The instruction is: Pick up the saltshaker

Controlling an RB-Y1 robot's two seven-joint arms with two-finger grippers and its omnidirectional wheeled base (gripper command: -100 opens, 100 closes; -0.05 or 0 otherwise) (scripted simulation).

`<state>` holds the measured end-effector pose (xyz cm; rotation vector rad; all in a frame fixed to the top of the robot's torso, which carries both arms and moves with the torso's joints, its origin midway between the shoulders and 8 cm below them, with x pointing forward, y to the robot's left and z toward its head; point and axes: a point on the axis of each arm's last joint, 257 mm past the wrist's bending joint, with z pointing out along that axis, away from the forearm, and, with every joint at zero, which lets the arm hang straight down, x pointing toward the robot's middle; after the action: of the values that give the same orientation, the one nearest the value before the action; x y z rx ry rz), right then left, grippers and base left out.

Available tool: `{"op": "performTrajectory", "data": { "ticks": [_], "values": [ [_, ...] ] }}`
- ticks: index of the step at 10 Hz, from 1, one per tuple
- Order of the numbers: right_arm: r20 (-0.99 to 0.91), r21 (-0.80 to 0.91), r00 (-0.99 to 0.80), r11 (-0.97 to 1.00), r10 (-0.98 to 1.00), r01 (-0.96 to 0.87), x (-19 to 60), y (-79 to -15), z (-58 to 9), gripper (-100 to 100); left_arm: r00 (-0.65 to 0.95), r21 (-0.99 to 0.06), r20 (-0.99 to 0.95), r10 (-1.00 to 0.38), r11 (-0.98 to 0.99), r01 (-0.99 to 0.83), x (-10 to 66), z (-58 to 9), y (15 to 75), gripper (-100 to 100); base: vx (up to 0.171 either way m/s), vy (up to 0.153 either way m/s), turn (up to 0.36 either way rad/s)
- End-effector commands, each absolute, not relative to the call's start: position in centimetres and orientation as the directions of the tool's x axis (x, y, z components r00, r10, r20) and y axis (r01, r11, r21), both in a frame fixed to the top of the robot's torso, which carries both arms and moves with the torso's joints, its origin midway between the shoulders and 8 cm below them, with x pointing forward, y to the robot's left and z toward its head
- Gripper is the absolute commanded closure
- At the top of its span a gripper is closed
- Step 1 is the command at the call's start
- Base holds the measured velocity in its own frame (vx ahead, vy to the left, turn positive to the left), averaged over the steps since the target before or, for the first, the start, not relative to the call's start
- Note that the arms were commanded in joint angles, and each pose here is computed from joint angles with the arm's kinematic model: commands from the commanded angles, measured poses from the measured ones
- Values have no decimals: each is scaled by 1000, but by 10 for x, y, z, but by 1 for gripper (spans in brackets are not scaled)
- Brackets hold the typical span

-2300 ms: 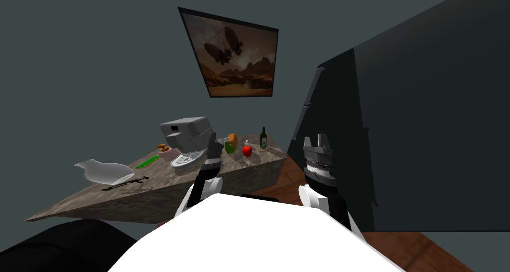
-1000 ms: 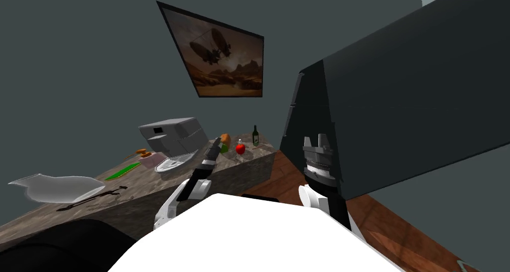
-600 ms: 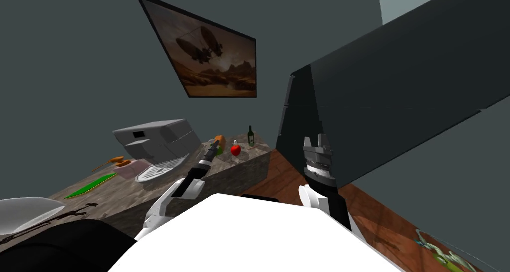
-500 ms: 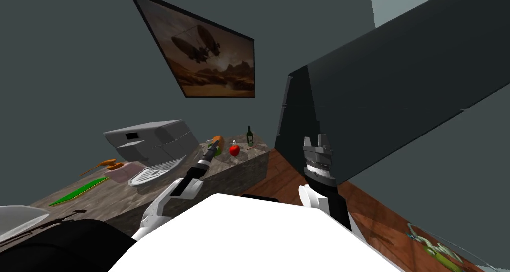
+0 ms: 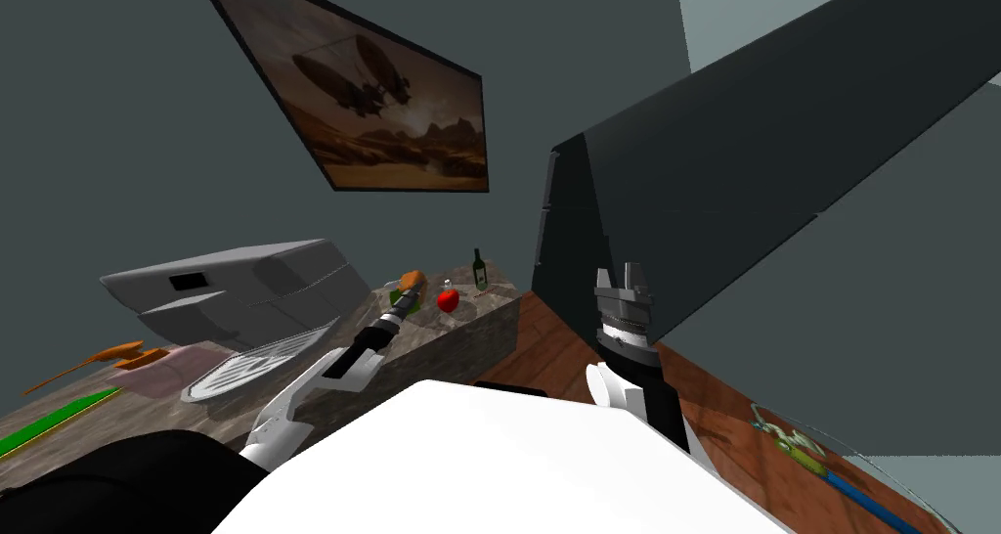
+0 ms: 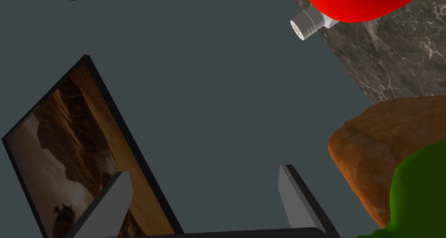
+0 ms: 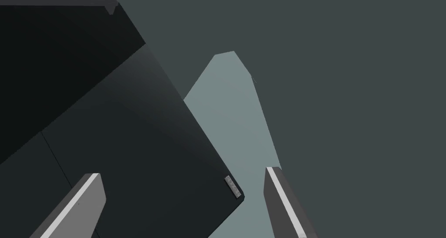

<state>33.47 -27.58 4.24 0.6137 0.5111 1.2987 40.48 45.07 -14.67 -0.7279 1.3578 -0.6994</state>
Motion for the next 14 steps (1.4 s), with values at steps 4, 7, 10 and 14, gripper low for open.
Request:
{"op": "performTrajectory", "data": {
  "ticks": [4,7,10,14],
  "values": [
    [-8,674,201,153,980,-722,335,-276,42,0,45,-703,-701,-712,679,-211,390,-188,527,-100,56,-57,-226],
    [-8,674,201,153,980,-722,335,-276,42,0,31,-669,-722,-691,686,-286,383,-199,549,-100,39,-37,-91],
    [-8,674,201,153,980,-722,335,-276,42,0,4,-600,-758,-652,695,-397,368,-214,585,-100,46,-33,-127],
    [-8,674,201,153,980,-722,335,-276,42,0,-27,-523,-786,-618,687,-504,348,-228,619,-100,48,-30,-112]
  ]
}}
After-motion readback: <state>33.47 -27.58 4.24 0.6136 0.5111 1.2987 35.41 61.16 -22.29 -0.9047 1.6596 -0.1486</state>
